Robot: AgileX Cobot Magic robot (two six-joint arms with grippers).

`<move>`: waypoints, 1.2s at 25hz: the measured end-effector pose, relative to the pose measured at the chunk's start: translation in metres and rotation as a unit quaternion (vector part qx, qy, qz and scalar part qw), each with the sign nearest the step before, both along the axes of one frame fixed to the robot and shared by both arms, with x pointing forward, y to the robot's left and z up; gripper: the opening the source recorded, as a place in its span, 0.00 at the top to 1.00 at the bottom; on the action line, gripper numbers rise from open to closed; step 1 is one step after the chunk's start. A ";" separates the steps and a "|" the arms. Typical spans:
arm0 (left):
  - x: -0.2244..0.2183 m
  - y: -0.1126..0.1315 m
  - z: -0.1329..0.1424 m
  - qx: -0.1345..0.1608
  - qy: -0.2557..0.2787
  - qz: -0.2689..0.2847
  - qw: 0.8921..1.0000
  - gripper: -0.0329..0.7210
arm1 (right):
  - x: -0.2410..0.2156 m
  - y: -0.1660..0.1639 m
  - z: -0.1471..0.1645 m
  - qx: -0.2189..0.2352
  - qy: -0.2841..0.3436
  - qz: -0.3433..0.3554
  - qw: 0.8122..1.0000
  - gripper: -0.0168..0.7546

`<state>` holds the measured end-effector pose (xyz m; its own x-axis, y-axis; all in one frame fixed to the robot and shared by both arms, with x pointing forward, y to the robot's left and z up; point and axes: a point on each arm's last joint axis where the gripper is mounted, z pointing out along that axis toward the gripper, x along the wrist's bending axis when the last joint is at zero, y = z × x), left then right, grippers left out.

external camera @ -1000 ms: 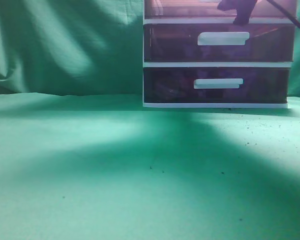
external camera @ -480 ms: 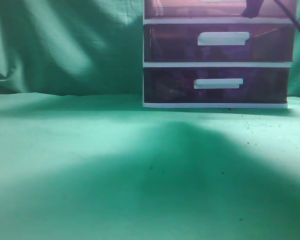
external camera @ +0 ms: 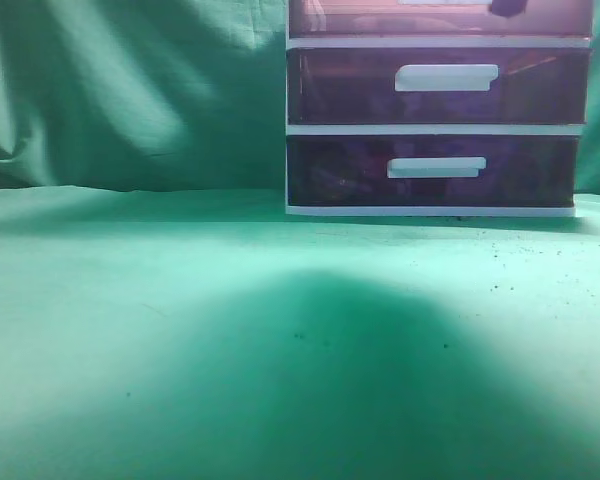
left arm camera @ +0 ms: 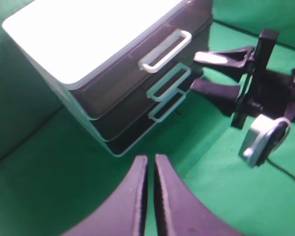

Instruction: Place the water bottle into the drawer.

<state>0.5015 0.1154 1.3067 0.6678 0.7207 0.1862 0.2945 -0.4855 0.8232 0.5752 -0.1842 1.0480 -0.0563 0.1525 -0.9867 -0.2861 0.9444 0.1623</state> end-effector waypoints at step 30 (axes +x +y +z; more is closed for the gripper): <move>-0.233 0.148 -0.009 -0.221 -0.150 -0.046 0.963 0.96 | -0.246 -0.119 0.157 0.600 0.032 -0.098 0.793 0.98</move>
<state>0.2690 0.2631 1.2973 0.6962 0.7145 0.0695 -0.0158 -0.0815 0.9966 0.3290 -0.3030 1.2054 0.0400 0.9920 -0.1194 -0.1074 0.1231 0.9866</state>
